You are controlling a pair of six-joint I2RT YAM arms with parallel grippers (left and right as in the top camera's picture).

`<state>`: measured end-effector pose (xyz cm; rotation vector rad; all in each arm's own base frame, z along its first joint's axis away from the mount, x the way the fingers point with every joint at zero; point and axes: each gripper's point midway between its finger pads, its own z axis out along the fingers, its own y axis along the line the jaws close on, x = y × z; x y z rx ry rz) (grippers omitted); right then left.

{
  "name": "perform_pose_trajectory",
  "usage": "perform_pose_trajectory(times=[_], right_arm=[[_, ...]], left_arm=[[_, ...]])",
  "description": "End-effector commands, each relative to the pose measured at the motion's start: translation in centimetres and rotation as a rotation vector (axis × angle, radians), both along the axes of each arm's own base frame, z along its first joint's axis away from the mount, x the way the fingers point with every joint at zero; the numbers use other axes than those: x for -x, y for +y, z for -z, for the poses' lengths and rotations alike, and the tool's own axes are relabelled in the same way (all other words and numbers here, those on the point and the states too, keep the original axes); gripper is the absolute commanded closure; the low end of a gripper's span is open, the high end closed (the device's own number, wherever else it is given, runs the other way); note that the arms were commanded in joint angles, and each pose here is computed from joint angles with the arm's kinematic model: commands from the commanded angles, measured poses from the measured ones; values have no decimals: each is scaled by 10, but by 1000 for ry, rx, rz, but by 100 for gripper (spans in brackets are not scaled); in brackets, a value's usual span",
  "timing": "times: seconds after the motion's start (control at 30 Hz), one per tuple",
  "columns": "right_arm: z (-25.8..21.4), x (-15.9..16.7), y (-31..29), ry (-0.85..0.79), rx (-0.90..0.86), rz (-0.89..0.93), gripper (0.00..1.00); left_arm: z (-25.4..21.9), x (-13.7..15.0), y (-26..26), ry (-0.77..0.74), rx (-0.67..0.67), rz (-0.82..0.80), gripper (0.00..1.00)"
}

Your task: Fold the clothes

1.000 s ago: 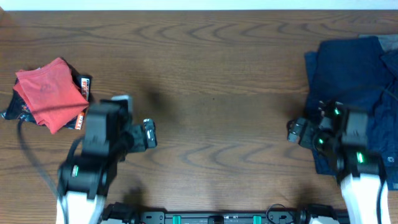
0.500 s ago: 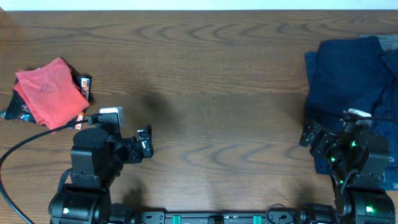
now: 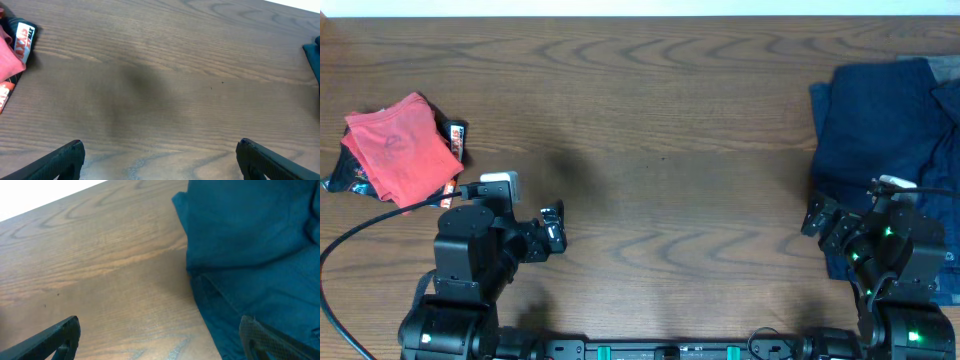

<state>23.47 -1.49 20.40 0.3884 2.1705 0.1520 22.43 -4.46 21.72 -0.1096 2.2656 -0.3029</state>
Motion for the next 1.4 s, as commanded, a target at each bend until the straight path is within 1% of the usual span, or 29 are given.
perform_pose_trajectory(times=[0.0,0.13,0.27,0.37,0.47,0.73,0.87,1.03,1.17,1.37], right_arm=[[0,0,3,-36,17,-18,1],[10,-4,16,-113,68,-140,1],[26,-3,25,-204,61,-184,1],[28,-2,31,-305,65,-212,1],[30,0,36,-373,90,-235,1],[34,5,38,-456,134,-218,1],[34,-1,40,-505,170,-235,1],[47,-10,41,-569,215,-249,1],[44,-10,41,-579,290,-271,1],[46,-10,41,-569,286,-273,1]], left_arm=[[3,-1,1,4,-5,-6,2],[3,-1,1,4,-5,-6,2],[3,-1,1,4,-5,-6,2],[3,-1,1,4,-5,-6,2],[3,-1,1,4,-5,-6,2],[3,-1,1,4,-5,-6,2],[3,-1,1,4,-5,-6,2],[3,-1,1,4,-5,-6,2],[3,-1,1,4,-5,-6,2],[3,-1,1,4,-5,-6,2]])
